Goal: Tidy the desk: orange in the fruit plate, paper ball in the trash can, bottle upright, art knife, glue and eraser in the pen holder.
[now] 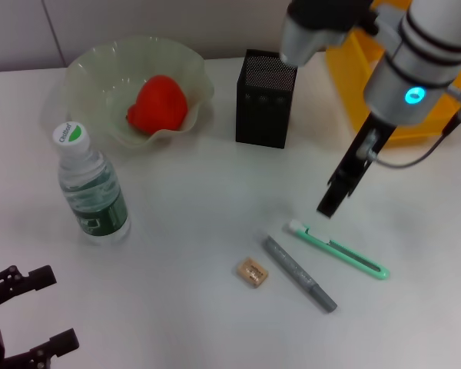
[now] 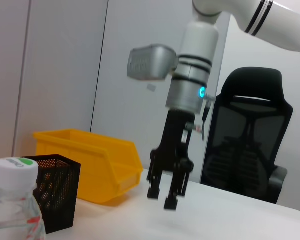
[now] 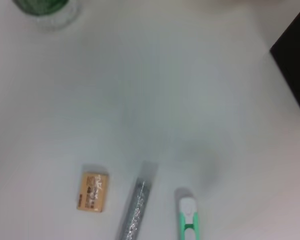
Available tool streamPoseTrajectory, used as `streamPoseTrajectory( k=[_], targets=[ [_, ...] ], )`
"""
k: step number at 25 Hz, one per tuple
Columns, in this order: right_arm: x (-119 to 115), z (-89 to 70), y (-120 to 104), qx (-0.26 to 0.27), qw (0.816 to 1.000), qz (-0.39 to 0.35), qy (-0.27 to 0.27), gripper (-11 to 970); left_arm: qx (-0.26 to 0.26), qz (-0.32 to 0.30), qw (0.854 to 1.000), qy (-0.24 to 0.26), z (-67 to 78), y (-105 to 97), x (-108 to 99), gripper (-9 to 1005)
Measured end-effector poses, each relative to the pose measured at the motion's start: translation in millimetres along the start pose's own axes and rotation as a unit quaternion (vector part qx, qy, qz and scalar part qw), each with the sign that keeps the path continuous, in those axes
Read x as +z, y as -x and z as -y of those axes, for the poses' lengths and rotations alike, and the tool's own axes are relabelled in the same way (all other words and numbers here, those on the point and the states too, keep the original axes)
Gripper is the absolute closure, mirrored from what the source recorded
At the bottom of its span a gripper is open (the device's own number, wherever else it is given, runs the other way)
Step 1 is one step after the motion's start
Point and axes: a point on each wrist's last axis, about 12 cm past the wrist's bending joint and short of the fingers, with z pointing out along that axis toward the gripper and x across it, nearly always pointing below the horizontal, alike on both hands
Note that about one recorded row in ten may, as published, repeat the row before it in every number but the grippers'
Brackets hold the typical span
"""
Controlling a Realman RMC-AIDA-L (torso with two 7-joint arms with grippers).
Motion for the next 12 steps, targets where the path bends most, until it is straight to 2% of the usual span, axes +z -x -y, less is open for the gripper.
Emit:
streamPoseTrajectory(
  k=[2,12],
  targets=[
    [12.8,-4.0,2.7,-0.010,1.000,-0.006,0.004,332,0.000,0.002,1.000,-0.001,-0.7,-0.5,1.7,152],
    [42.3,-13.7,10.1,-0.034,0.999,-0.019,-0.005,367,0.001,0.005,1.000,0.005,-2.9,-0.9,2.7,152]
  ],
)
